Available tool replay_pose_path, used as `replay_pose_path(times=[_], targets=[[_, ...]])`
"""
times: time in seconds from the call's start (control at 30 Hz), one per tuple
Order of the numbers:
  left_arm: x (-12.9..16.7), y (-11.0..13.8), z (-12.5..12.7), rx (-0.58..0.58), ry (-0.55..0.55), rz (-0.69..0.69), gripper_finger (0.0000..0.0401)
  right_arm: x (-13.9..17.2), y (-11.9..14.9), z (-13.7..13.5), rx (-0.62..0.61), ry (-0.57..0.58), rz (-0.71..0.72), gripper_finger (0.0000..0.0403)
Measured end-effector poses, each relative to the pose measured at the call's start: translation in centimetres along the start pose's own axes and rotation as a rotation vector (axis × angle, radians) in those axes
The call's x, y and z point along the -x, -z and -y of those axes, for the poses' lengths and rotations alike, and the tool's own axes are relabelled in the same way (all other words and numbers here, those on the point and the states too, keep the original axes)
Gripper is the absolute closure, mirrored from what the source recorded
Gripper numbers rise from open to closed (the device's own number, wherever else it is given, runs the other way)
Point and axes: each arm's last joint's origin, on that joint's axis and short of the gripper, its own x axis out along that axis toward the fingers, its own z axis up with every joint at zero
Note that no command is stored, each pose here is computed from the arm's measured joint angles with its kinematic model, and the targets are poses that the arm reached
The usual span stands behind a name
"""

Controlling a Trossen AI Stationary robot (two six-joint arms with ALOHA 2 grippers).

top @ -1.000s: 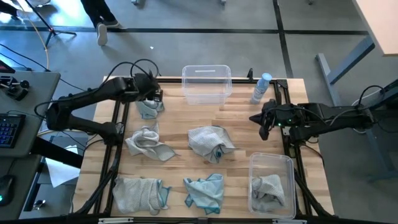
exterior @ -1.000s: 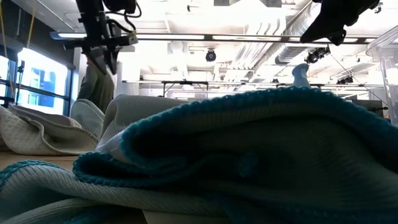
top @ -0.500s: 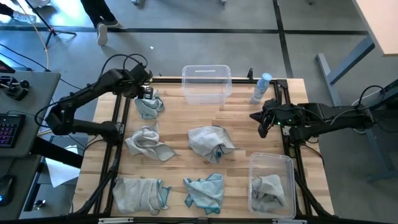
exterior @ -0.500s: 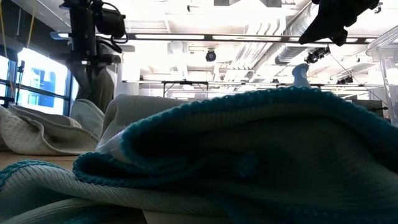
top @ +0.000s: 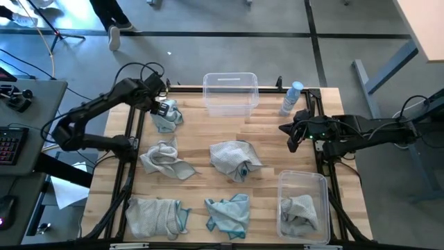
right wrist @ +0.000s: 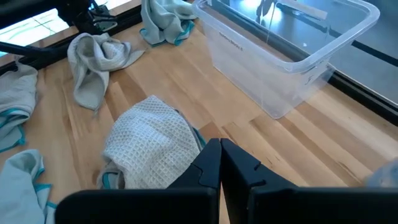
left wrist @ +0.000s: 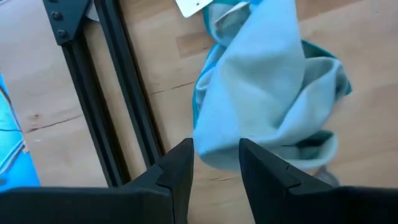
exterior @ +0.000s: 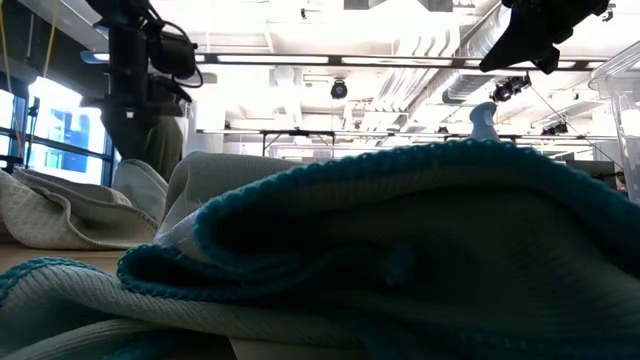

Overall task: Sort microfiber towel by color & place in baskets
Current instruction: Put the blue microfiber towel into the top transparent bin

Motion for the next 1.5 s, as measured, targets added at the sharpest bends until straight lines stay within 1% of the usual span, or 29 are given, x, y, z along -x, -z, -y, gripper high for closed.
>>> replay_pose_path(times=[0.17, 0.3, 0.43, 0.67, 0.8, 0.9, 1.1, 1.3, 1.5], targets=[[-0.9, -0.5, 0.1, -0.037, -0.009, -0.046, 0.0286, 0.0, 0.0, 0.0, -0.001, 0.0, 0.0, 0.0403], [-1.7, -0.7, 0.5, -0.074, 0.048, -0.105, 0.0286, 0.0, 0.0, 0.0, -0.005, 0.008, 0.004, 0.0403], [-2.0, -0.6, 0.8, -0.086, 0.092, -0.15, 0.0286, 0.0, 0.0, 0.0, -0.005, 0.011, 0.006, 0.0402], [-1.8, -0.5, 0.7, -0.115, 0.111, -0.145, 0.0286, 0.0, 0.0, 0.0, -0.005, 0.011, 0.006, 0.0402], [-1.5, -0.4, 0.6, -0.169, 0.118, -0.134, 0.0286, 0.0, 0.0, 0.0, -0.005, 0.011, 0.006, 0.0402], [-1.4, -0.2, 0.5, -0.213, 0.125, -0.152, 0.0286, 0.0, 0.0, 0.0, -0.006, 0.011, 0.006, 0.0402], [-1.4, 0.0, 0.4, -0.311, 0.126, -0.167, 0.0286, 0.0, 0.0, 0.0, -0.027, 0.011, 0.006, 0.0402], [-1.4, -0.2, 0.1, -0.32, 0.016, -0.131, 0.0286, 0.0, 0.0, 0.0, -0.028, 0.011, 0.006, 0.0402], [-1.4, -0.2, 0.2, -0.321, 0.035, -0.135, 0.0286, 0.0, 0.0, 0.1, -0.028, 0.021, 0.012, 0.0402]])
